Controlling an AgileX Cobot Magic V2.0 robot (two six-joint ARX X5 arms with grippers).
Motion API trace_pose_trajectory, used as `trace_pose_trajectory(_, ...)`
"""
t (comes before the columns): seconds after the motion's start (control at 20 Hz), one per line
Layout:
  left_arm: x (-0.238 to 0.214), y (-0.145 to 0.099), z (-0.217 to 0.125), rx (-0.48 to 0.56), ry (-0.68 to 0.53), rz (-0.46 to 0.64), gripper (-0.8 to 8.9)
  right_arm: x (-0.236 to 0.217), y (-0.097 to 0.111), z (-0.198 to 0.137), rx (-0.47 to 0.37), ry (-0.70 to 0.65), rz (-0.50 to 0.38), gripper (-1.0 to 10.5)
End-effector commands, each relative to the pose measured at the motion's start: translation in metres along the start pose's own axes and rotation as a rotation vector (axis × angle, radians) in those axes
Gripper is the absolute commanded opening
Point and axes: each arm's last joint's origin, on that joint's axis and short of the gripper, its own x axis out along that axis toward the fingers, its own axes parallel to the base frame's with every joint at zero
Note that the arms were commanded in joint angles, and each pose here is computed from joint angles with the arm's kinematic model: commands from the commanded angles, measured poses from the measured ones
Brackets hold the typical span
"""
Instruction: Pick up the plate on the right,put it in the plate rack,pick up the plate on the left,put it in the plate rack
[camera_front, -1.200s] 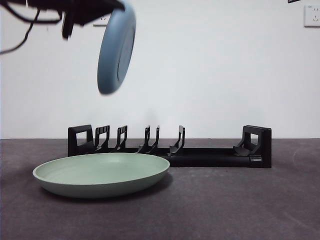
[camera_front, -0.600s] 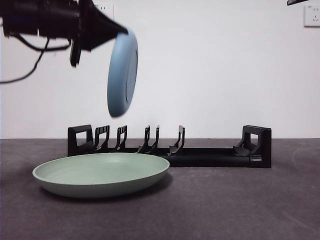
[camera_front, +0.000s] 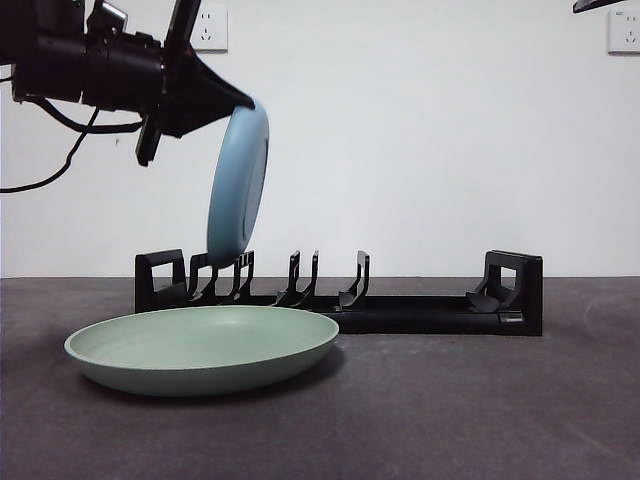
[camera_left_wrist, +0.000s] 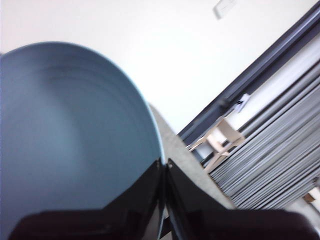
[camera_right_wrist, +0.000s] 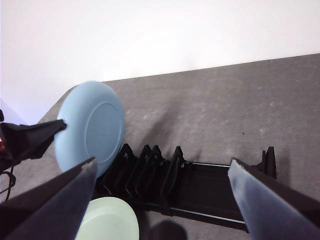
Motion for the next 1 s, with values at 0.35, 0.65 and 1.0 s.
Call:
trace_pose_trajectory(0.35, 0.0018, 0.0113, -0.0135, 0.022, 0.080, 0.110, 0.00, 0.0024, -0.0009, 0.0001, -0.008, 0.000, -0.006, 4.4)
trace_pose_trajectory(0.65, 0.0018, 0.0115, -0.0143, 0.019, 0.094, 0.107, 1.54, 0.0049, -0.0018, -0.0008, -0.005, 0.010, -0.008, 4.4)
trace_pose_trajectory(1.0, 0.0018, 0.0113, -0.0146, 0.017, 0.107, 0.100, 2.66, 0.0056, -0.0026, -0.0045, 0.005, 0.047, -0.014, 4.4)
